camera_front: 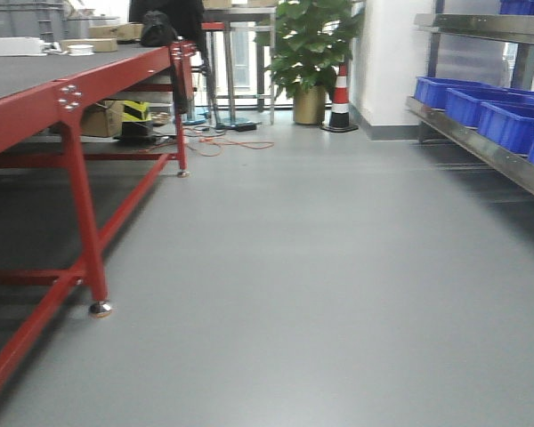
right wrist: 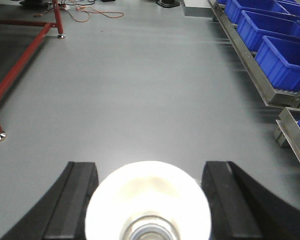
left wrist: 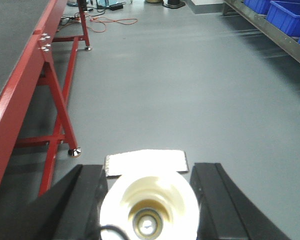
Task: Place valve from conveyor to right shelf box
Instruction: 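Hold both valves while the base drives to the blue-bin shelf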
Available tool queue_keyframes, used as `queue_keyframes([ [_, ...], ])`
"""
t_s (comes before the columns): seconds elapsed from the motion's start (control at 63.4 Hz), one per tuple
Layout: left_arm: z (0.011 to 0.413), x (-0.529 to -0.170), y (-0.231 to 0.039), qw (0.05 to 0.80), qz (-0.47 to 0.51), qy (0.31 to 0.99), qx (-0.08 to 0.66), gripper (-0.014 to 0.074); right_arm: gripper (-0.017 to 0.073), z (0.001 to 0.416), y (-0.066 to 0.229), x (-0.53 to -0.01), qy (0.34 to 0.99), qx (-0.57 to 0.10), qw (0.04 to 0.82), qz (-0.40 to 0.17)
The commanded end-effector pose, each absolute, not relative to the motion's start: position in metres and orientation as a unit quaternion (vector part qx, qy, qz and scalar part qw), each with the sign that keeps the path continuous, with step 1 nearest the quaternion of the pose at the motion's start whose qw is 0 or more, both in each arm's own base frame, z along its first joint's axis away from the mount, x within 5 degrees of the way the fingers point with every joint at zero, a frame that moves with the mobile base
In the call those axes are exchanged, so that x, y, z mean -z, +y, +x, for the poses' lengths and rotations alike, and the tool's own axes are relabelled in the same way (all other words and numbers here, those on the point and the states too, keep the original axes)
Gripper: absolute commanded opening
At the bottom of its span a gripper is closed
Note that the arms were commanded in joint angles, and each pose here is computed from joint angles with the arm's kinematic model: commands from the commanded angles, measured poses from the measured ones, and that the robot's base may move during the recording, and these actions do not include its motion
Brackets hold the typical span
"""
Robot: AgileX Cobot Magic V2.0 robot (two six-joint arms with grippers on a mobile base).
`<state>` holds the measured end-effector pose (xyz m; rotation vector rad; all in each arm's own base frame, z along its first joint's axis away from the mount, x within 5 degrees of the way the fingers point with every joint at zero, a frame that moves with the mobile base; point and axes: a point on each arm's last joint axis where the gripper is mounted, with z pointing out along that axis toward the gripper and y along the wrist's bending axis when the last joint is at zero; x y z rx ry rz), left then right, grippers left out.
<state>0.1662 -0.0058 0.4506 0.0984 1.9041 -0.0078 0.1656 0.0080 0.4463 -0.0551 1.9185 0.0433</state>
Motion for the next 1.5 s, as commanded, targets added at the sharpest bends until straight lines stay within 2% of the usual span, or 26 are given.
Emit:
queue_keyframes([
  [0.0,0.1634,-0.4607,-0.0071,0.609,0.040,0.792,0.009,-0.0111,-0.0154,0.1628,0.0074,-0.4594,0.788,-0.014,0.615,-0.024],
  [1.484,0.1634,-0.4607,-0.0071,0.609,0.040,0.792,0.009,-0.0111,-0.0154,0.1632,0.0073,-0.4607,0.783,-0.014,0.621,-0.024],
])
